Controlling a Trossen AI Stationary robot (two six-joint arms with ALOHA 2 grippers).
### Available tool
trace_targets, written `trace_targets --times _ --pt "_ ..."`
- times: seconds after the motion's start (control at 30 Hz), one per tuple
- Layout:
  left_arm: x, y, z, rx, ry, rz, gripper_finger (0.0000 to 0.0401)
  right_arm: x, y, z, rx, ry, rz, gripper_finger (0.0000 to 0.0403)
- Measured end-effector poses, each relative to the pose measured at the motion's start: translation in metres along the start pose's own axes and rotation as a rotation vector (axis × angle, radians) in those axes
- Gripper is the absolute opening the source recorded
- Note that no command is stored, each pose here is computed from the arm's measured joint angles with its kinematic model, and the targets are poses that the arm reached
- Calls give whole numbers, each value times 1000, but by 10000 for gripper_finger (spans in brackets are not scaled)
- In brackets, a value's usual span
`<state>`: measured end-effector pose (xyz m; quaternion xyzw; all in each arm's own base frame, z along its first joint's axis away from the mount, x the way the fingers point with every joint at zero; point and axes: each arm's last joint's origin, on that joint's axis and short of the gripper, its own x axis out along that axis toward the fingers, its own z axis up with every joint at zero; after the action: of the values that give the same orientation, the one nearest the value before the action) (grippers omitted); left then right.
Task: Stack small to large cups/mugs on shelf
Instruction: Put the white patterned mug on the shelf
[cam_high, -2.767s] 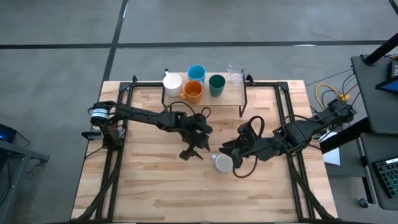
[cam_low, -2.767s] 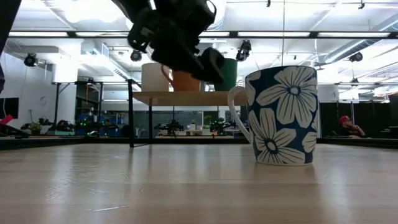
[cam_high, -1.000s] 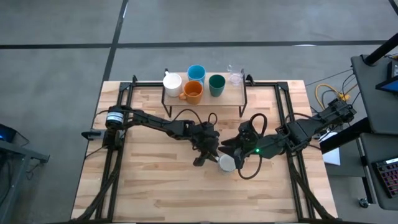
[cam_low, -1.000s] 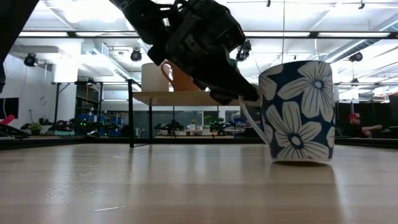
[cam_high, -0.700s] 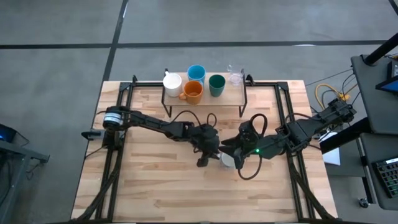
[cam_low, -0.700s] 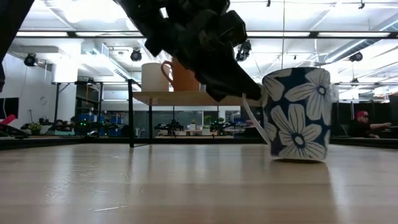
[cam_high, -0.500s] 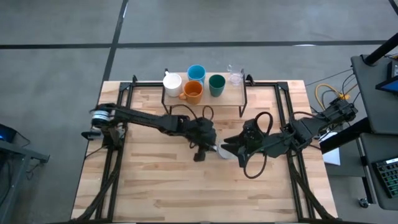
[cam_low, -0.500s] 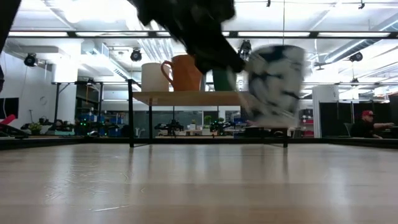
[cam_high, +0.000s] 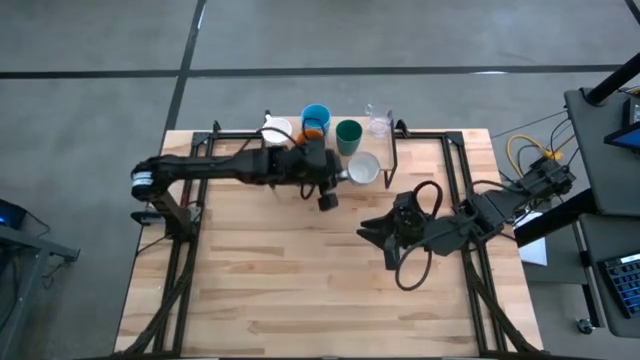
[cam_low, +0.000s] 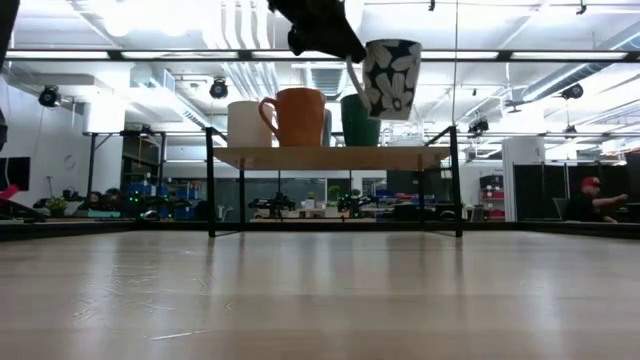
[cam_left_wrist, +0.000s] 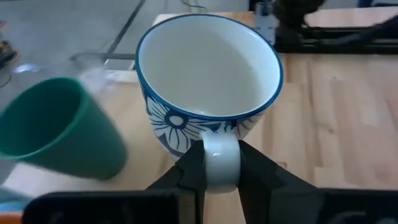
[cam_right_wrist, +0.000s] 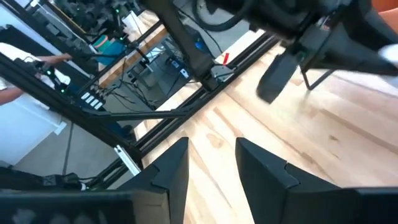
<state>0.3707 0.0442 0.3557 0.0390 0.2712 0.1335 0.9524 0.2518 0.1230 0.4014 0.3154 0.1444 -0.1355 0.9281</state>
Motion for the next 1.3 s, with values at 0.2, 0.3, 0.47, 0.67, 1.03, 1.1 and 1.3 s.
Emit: trace_targets --times 0.2,0.3,0.47,0.67,1.03,1.1,1.3 --pt "6 24 -5 -75 25 57 43 -8 6 -4 -21 -44 -12 128" --pt "9 30 -9 -91 38 74 43 -11 8 -6 -26 -50 -8 127" --pt "9 33 -7 -101 21 79 43 -12 9 -7 -29 -48 -5 128" --pt "9 33 -5 -167 -12 78 43 -12 9 -7 -29 -50 -6 125" --pt "20 31 -7 -287 -20 45 43 -12 9 -7 -33 -55 -10 123" --pt "24 31 -6 -301 -38 43 43 -12 9 -7 -33 -55 -10 123" --pt "25 34 -5 -349 -53 37 43 -12 9 -7 -37 -55 -11 123"
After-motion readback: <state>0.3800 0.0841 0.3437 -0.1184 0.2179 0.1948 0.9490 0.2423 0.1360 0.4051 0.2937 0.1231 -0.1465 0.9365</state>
